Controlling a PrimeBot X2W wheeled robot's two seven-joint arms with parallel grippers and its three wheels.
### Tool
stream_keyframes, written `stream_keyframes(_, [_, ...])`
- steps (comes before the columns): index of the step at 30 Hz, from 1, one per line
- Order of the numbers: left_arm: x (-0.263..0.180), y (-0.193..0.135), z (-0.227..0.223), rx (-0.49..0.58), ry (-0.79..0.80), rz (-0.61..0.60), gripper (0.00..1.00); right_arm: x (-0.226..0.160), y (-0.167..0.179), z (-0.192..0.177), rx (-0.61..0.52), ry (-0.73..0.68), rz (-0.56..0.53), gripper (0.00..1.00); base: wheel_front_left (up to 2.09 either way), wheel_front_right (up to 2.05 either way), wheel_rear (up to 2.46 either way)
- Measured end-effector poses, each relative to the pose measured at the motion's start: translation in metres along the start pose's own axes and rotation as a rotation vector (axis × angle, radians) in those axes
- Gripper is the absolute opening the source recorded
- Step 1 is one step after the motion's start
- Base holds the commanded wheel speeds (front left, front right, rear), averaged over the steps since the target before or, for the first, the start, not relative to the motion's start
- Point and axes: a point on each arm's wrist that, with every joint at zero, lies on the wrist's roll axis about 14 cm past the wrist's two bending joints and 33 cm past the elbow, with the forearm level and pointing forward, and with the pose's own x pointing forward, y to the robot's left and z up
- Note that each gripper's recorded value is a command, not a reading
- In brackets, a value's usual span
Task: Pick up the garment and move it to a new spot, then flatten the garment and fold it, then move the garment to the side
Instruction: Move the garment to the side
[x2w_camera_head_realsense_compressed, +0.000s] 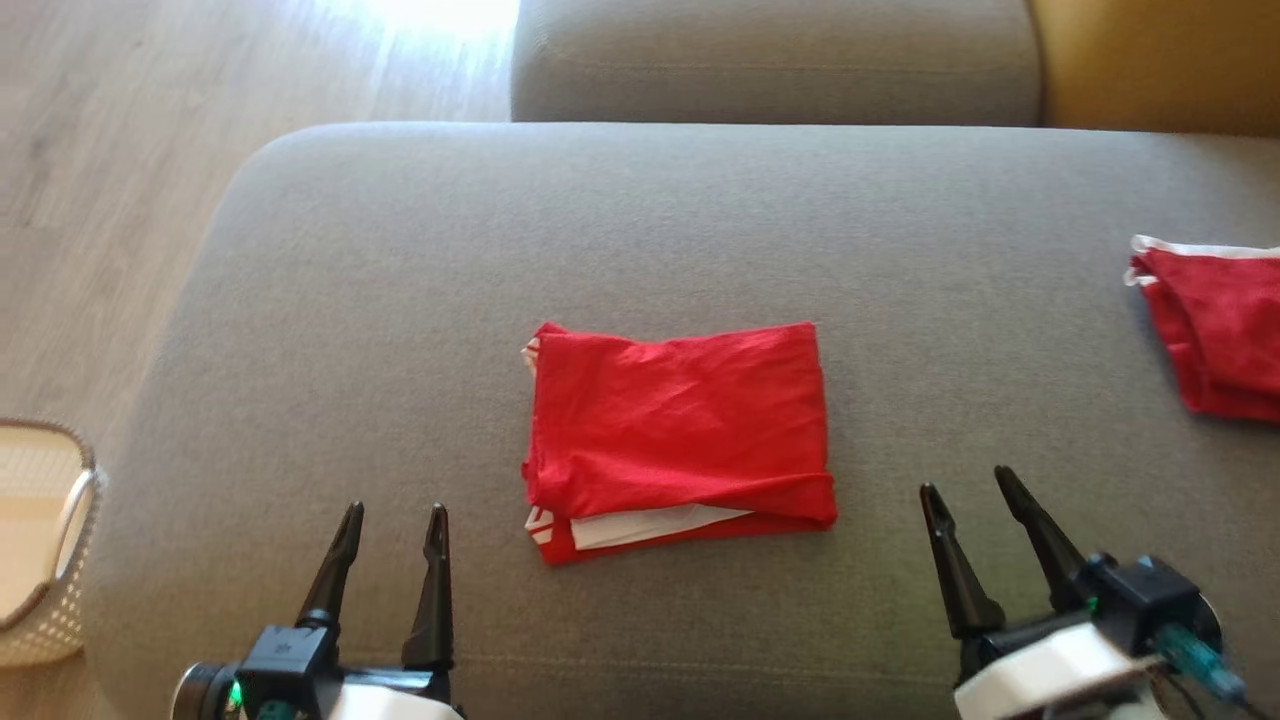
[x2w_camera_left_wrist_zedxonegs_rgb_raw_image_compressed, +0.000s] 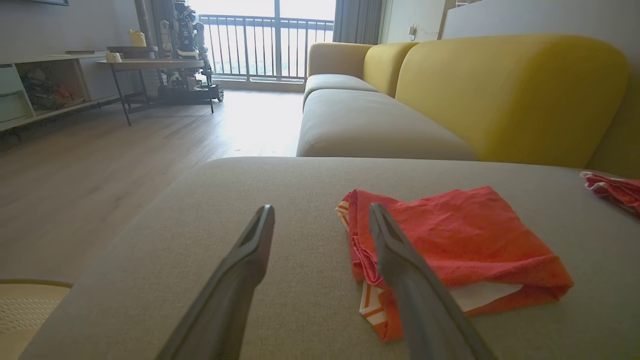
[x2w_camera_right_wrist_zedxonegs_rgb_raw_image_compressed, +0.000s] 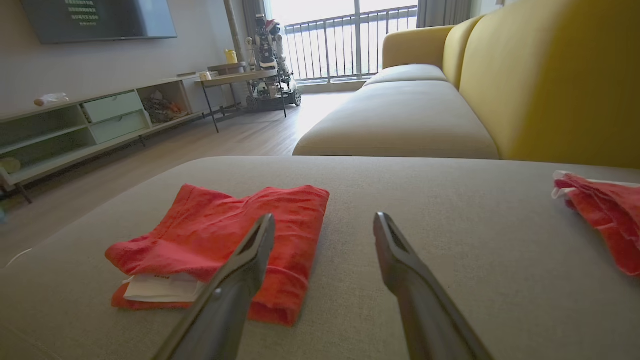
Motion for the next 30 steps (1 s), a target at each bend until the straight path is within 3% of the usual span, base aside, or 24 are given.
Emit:
stream_keyframes(3, [-0.003,0.004,-0.008,-0.001,0.028,0.014,1.00,0.018,0.007,-0.010,0.043,0.025,0.023,1.00,0.00,0.00,0.00])
stream_keyframes(13, [-0.008,0.014,-0.022,-0.028,0.077,0.047,1.00,0.084,0.029,-0.069,0.385,0.248,0.017,1.00,0.00,0.00,0.00])
stream_keyframes(22, [-0.019,0.021,-0.037,-0.044,0.131,0.082,1.00,0.092,0.041,-0.115,0.520,0.516,0.030,1.00,0.00,0.00,0.00])
stream_keyframes(23, [-0.019,0.022,-0.037,-0.043,0.131,0.083,1.00,0.090,0.044,-0.118,0.535,0.535,0.035,0.96,0.00,0.00,0.00])
stream_keyframes(25, [-0.018,0.021,-0.037,-0.043,0.132,0.082,1.00,0.088,0.051,-0.121,0.545,0.556,0.054,0.25,0.00,0.00,0.00])
stream_keyframes(26, [-0.017,0.021,-0.037,-0.042,0.131,0.080,1.00,0.087,0.053,-0.121,0.544,0.559,0.061,0.00,0.00,0.00,0.00])
stream_keyframes(30, [-0.012,0.019,-0.036,-0.041,0.127,0.065,1.00,0.085,0.047,-0.118,0.529,0.547,0.065,0.00,0.00,0.00,0.00])
